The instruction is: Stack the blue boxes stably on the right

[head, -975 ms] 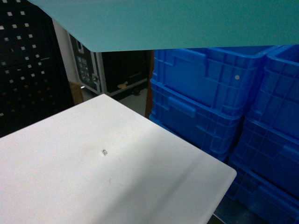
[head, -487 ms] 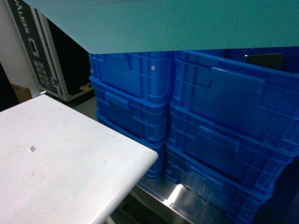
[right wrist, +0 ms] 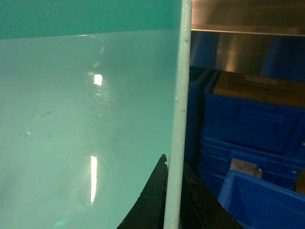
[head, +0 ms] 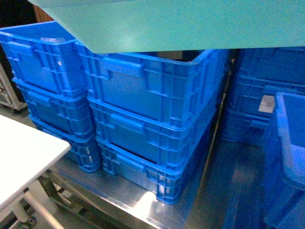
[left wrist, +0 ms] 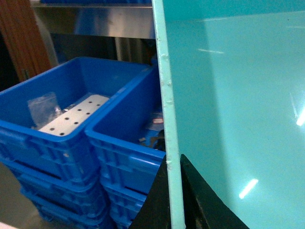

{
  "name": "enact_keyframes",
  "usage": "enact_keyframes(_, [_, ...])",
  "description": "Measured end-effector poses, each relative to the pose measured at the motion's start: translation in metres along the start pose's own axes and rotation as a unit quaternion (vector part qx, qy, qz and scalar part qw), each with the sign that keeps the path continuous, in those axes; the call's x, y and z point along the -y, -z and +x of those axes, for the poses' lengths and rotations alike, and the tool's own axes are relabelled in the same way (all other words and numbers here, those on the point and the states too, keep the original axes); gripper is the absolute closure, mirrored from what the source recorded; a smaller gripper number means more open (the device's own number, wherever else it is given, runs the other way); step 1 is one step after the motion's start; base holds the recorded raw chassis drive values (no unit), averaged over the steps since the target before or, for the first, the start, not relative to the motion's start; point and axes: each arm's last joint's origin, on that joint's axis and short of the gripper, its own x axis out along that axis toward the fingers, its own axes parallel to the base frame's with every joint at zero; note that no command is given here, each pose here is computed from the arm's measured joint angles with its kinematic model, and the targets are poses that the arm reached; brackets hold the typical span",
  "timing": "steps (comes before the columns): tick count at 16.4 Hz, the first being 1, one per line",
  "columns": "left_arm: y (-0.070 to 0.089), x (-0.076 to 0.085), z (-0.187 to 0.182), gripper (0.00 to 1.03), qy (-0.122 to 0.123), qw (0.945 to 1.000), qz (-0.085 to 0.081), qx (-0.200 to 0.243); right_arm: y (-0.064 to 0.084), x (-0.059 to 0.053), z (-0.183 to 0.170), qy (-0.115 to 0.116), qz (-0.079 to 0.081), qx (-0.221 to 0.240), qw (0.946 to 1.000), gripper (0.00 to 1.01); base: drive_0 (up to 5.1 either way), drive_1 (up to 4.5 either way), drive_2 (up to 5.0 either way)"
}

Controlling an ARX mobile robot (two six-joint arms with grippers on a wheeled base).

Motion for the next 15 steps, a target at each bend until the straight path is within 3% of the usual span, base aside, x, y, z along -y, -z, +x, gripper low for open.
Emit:
enact_keyframes(4, [0.0001, -0.0001, 0.0, 1.01, -0.002, 1.0, 0.0, 0.0, -0.0001, -0.0001, 0.0, 0.0, 0.0, 0.001, 1.0, 0.94, 3.0, -5.56, -2.0])
enact_keyframes(15, [0.0002, 0.0009, -0.0004, 1.01, 0.001, 1.0, 0.001, -0.001, 0.0, 0.0014, -0.0002, 0.002, 0.0, -0.001, 1.0, 0.94, -1.6, -1.61, -1.6])
